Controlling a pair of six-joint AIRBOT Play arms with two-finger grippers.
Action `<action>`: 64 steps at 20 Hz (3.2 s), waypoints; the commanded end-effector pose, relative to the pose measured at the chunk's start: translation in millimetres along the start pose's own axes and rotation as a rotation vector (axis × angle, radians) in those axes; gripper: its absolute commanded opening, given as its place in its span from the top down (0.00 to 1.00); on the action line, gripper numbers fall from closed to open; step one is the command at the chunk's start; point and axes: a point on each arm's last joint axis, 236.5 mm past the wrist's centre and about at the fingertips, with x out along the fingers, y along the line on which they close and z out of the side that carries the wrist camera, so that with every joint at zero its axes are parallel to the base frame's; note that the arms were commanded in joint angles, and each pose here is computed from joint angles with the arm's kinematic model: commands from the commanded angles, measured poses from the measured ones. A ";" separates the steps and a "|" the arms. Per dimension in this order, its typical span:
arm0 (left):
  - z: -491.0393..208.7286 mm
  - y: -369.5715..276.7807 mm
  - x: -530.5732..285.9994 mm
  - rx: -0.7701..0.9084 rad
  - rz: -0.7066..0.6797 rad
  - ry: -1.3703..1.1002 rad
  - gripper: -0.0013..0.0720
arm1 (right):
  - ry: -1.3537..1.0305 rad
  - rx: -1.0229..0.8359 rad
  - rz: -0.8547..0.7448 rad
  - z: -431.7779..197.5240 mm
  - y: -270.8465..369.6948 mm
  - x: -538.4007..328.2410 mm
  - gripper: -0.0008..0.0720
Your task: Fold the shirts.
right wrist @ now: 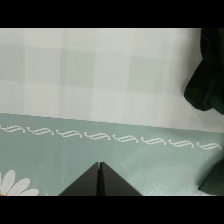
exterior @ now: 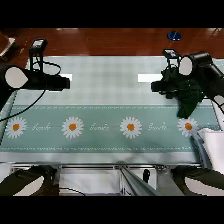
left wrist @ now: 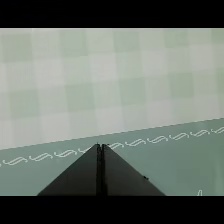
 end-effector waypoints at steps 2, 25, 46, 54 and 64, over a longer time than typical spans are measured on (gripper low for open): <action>-0.1 0.2 0.3 0.000 0.000 0.001 0.96 | 0.001 0.000 0.000 -0.2 0.4 0.1 0.96; 86.7 -3.2 14.5 -0.006 -0.025 -0.353 0.29 | -0.458 0.178 -0.406 102.9 -155.7 -33.5 0.41; 6.0 68.4 1.2 0.009 0.107 0.043 0.29 | -0.292 0.478 0.217 103.6 -178.1 7.6 0.96; -125.4 8.6 -26.9 -0.205 -0.155 -0.008 0.29 | -0.896 0.136 0.252 158.7 -83.6 -290.9 0.96; -125.3 -2.0 -32.8 -0.246 -0.207 -0.070 0.29 | -1.133 -0.237 0.438 78.6 50.2 -458.0 0.96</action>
